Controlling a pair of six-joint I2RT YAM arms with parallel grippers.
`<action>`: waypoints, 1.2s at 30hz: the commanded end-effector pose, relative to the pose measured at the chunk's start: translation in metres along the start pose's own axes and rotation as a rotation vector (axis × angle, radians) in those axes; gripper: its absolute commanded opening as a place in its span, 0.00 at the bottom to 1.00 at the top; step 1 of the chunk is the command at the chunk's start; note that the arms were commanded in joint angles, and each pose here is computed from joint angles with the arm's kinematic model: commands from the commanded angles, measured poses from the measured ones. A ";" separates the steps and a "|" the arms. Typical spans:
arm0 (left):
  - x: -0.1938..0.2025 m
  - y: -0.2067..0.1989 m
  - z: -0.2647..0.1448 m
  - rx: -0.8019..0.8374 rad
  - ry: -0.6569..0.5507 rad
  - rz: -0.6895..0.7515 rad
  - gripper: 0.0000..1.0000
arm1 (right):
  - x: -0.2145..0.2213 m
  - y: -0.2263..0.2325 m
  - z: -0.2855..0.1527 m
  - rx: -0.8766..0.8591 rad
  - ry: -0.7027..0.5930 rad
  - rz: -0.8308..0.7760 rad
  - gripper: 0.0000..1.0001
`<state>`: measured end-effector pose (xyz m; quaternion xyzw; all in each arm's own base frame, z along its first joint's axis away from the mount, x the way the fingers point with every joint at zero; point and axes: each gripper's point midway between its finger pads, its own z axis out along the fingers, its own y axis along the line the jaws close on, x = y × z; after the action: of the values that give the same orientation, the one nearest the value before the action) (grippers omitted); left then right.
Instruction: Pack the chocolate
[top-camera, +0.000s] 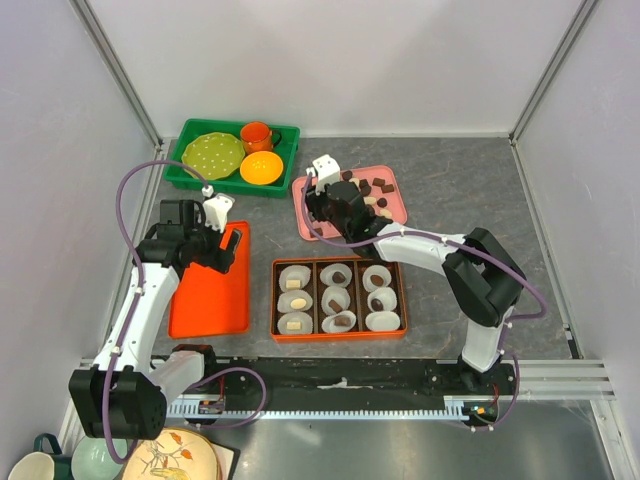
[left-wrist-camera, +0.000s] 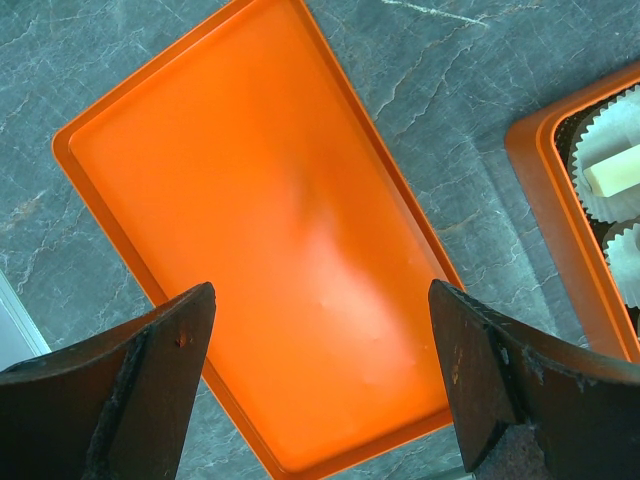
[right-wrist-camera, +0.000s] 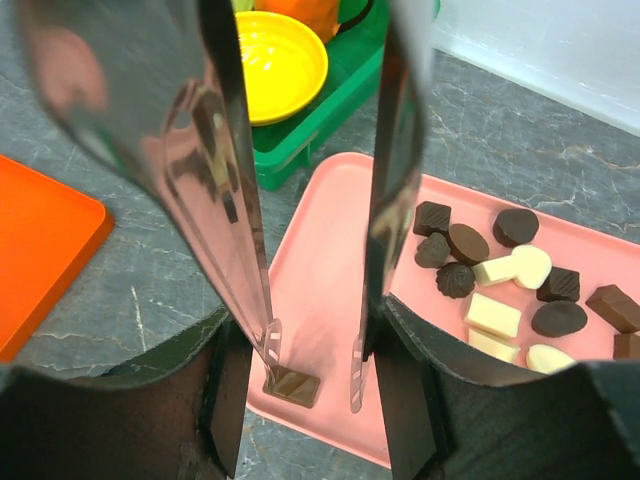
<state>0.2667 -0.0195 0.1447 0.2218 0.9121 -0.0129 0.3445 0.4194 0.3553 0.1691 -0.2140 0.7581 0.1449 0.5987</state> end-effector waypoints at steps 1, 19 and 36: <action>-0.014 0.007 -0.005 -0.019 -0.047 0.025 0.94 | -0.011 -0.002 0.005 0.004 -0.046 0.025 0.55; -0.015 0.008 -0.006 -0.024 -0.051 0.029 0.94 | -0.033 0.005 -0.007 -0.047 -0.100 0.068 0.55; -0.009 0.007 -0.004 -0.018 -0.042 0.030 0.94 | -0.055 0.012 -0.018 -0.093 -0.141 0.085 0.55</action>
<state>0.2668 -0.0181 0.1447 0.2196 0.9126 -0.0119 0.3446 0.4121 0.3589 0.1946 -0.2048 0.7396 0.1894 0.6125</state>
